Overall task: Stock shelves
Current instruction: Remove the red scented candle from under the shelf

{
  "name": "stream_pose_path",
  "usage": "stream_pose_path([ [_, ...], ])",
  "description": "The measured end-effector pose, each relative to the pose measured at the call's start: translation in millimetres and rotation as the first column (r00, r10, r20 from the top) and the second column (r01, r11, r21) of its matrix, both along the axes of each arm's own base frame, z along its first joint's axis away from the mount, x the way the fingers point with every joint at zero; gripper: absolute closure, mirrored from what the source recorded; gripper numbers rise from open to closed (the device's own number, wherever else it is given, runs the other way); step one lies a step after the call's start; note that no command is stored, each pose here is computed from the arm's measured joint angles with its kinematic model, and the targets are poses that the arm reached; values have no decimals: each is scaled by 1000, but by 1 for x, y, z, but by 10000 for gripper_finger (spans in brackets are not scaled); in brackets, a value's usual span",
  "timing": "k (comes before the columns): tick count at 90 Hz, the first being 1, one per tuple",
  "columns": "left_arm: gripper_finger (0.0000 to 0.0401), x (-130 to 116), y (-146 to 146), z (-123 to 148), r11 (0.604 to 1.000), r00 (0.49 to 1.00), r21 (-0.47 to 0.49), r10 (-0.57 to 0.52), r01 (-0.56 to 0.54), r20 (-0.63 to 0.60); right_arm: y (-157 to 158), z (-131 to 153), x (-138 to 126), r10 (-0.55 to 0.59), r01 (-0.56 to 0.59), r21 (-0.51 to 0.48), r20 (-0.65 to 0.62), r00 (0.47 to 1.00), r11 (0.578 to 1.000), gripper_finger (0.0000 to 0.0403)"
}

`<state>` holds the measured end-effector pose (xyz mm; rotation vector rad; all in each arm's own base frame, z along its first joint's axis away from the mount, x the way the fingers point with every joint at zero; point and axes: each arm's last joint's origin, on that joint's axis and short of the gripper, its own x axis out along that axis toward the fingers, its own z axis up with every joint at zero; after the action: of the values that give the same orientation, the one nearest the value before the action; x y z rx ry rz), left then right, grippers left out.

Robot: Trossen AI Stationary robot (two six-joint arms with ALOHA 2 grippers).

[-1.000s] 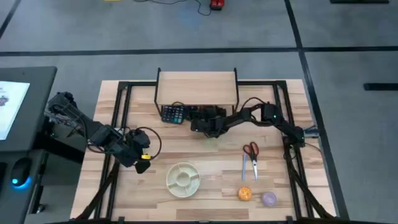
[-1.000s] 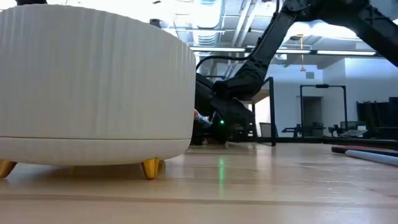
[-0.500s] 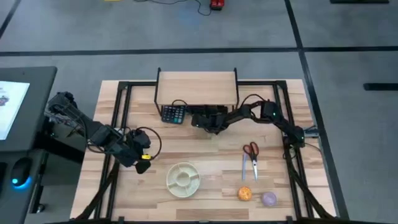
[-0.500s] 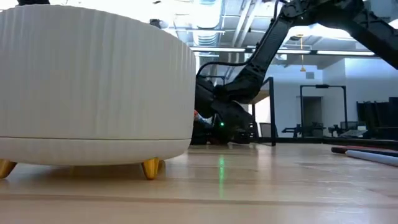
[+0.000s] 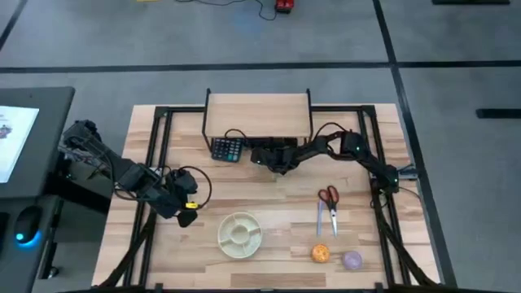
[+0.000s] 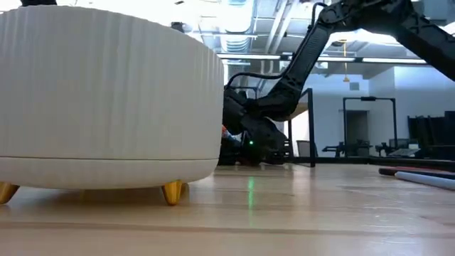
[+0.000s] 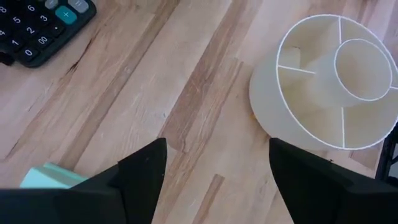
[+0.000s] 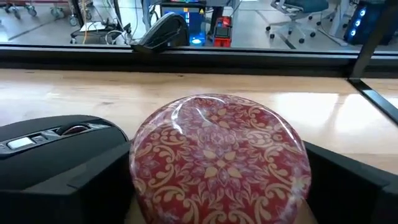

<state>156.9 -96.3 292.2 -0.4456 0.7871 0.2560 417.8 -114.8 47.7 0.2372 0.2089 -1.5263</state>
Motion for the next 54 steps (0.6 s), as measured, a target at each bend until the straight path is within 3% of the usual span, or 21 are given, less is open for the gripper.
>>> stream_pose_path([
  [54,144,0,0,0,1000,1000,4,-5,5,0,-3,10,1,-49,51,-60,36,998,997,27],
])
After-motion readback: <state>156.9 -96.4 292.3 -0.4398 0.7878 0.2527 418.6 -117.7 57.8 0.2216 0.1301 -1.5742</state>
